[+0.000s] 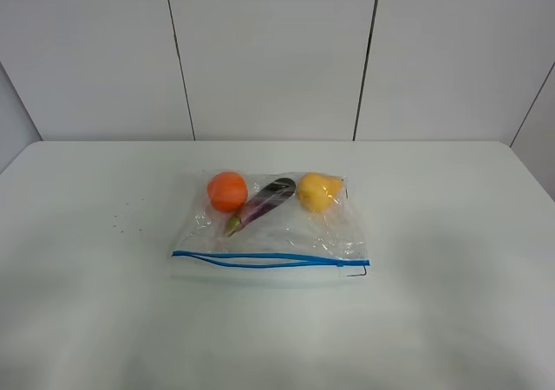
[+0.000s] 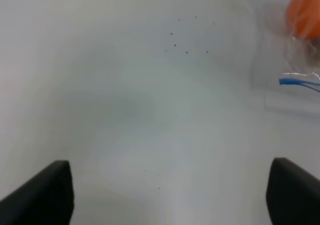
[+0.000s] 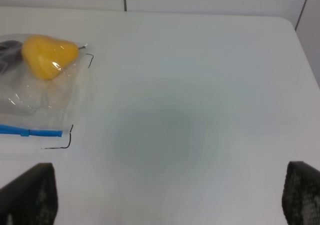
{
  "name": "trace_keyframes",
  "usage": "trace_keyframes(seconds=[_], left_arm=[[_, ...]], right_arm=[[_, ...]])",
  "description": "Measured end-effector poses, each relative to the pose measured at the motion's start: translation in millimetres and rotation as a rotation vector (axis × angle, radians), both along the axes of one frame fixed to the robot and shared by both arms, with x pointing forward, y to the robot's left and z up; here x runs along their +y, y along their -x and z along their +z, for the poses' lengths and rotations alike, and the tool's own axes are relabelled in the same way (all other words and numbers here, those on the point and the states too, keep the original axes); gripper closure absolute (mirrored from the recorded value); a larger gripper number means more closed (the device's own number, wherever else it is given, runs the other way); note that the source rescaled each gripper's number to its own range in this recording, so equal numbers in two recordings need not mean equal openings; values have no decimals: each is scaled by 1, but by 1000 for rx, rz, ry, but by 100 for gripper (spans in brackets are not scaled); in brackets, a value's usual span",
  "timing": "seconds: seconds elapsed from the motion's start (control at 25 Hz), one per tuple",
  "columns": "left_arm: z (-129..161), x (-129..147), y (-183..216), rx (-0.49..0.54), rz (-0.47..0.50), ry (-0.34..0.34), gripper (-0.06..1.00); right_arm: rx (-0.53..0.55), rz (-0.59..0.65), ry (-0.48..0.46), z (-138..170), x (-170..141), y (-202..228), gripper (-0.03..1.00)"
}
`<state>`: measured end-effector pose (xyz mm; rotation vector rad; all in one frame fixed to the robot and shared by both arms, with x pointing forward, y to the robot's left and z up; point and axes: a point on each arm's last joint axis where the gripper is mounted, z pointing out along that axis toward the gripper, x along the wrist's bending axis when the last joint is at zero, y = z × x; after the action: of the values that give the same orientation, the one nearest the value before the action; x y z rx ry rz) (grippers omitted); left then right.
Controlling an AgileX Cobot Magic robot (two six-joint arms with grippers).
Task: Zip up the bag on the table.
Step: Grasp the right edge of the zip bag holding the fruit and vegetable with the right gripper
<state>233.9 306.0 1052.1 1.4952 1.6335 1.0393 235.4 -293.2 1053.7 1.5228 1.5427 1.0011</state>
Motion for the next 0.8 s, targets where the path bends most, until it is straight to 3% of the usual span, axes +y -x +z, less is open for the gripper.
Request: trace_keyframes(seconds=[0.44, 0.6, 0.8], left_arm=[[0, 0, 0, 0, 0, 0, -6], [0, 0, 0, 0, 0, 0, -6], [0, 0, 0, 0, 0, 0, -6]], right_arm=[[13, 0, 0, 0, 0, -2, -3], [105, 6, -15, 15, 0, -22, -3], [276, 8, -30, 46, -1, -78, -3]])
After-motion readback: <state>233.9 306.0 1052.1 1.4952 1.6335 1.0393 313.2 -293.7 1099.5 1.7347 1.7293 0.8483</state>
